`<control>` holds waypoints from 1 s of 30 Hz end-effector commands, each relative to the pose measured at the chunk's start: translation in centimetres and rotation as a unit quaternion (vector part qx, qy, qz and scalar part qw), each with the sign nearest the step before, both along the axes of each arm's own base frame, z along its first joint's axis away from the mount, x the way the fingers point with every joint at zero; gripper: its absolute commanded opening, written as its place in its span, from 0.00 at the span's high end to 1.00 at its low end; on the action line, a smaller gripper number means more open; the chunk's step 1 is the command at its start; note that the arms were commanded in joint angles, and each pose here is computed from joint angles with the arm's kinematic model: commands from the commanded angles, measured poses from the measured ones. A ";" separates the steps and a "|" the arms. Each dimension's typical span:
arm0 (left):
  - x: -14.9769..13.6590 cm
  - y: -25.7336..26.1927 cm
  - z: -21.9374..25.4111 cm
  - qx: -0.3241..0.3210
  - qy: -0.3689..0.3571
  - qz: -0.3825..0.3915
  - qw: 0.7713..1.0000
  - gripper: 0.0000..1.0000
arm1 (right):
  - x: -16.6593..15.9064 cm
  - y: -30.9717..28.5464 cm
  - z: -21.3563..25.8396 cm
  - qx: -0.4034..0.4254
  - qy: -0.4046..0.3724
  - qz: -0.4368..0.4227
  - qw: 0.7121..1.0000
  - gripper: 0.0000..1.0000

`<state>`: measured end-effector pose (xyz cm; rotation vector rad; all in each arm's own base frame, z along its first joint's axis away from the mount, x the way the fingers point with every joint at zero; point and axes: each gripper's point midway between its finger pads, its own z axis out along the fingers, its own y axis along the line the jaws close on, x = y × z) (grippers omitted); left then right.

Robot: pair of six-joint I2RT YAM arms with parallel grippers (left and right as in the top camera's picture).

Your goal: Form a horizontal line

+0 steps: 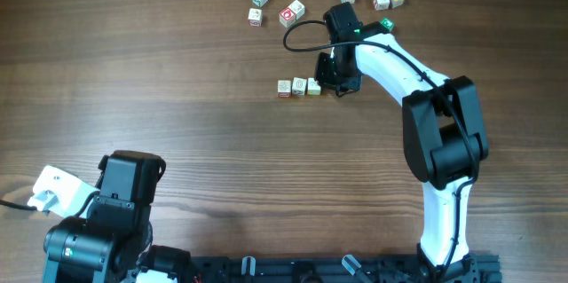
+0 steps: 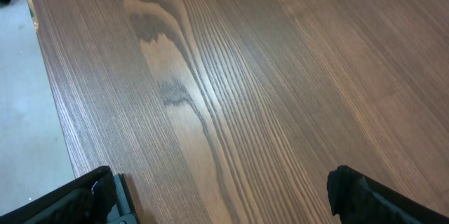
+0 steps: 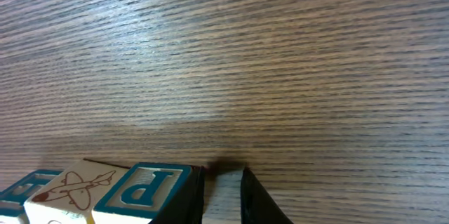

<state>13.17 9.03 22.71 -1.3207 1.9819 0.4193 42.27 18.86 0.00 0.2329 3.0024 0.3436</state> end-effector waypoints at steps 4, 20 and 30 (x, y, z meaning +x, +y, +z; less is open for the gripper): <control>-0.1 0.2 0.0 -0.001 -0.007 0.012 1.000 0.00 | -1.0 0.7 -1.2 0.016 0.017 0.028 0.999 0.81; -0.1 0.2 0.0 -0.001 -0.007 0.012 1.000 0.00 | -1.0 0.8 -1.2 0.018 0.014 0.037 0.999 0.81; -0.1 0.2 0.0 -0.001 -0.007 0.012 1.000 0.00 | -1.0 0.3 -1.3 0.007 0.020 0.006 1.000 0.82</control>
